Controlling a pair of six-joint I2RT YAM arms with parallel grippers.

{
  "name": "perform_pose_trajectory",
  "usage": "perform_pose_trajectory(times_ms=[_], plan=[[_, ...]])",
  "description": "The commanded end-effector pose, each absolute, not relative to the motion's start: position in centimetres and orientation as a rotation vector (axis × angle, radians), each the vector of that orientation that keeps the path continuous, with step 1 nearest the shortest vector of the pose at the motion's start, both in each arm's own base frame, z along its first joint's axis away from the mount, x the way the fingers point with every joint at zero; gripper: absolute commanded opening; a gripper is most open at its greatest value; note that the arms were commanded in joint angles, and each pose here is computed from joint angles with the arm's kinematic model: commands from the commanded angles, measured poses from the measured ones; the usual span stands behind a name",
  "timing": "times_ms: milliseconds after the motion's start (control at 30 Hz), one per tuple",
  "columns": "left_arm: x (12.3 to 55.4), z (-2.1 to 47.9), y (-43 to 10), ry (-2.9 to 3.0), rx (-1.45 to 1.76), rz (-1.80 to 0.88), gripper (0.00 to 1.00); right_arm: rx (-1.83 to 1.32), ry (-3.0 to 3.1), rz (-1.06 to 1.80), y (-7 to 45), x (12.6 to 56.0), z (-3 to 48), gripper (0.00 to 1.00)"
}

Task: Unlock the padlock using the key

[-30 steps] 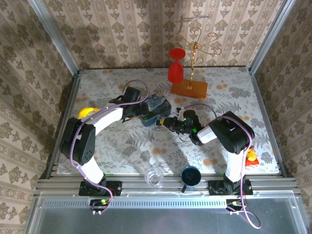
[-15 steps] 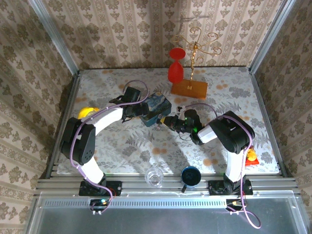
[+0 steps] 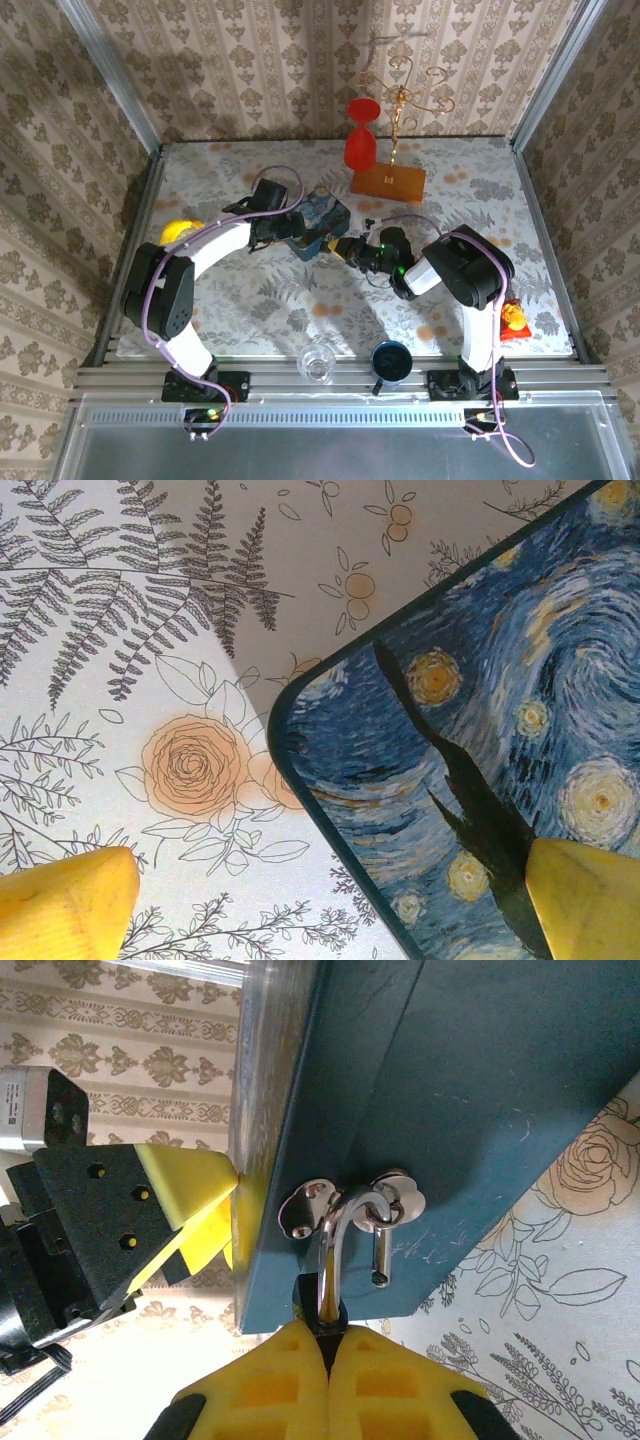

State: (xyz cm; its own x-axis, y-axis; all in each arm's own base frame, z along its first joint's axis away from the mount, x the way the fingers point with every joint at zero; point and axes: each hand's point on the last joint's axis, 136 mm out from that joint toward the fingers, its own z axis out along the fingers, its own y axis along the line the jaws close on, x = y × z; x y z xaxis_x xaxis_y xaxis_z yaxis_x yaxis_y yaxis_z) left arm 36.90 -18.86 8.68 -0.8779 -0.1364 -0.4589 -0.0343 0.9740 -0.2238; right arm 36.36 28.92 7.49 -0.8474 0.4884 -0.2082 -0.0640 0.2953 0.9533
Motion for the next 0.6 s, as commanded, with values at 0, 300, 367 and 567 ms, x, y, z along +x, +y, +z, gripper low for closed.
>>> perform_pose_trajectory(times_ms=[0,300,367,567], plan=[[35.5,8.4,-17.7,2.683,-0.113,-0.231,1.0,0.328,1.956,1.63,28.8,37.4,11.0,0.0],[36.8,10.2,-17.9,2.63,-0.015,-0.104,1.0,0.316,1.924,1.624,28.5,36.9,12.4,0.0],[37.0,10.1,-18.0,2.628,0.019,-0.056,1.0,0.326,1.93,1.61,28.3,36.8,12.0,0.0],[36.9,8.0,-18.3,2.688,0.05,-0.013,1.0,0.386,1.933,1.558,27.7,37.3,10.7,0.0]])
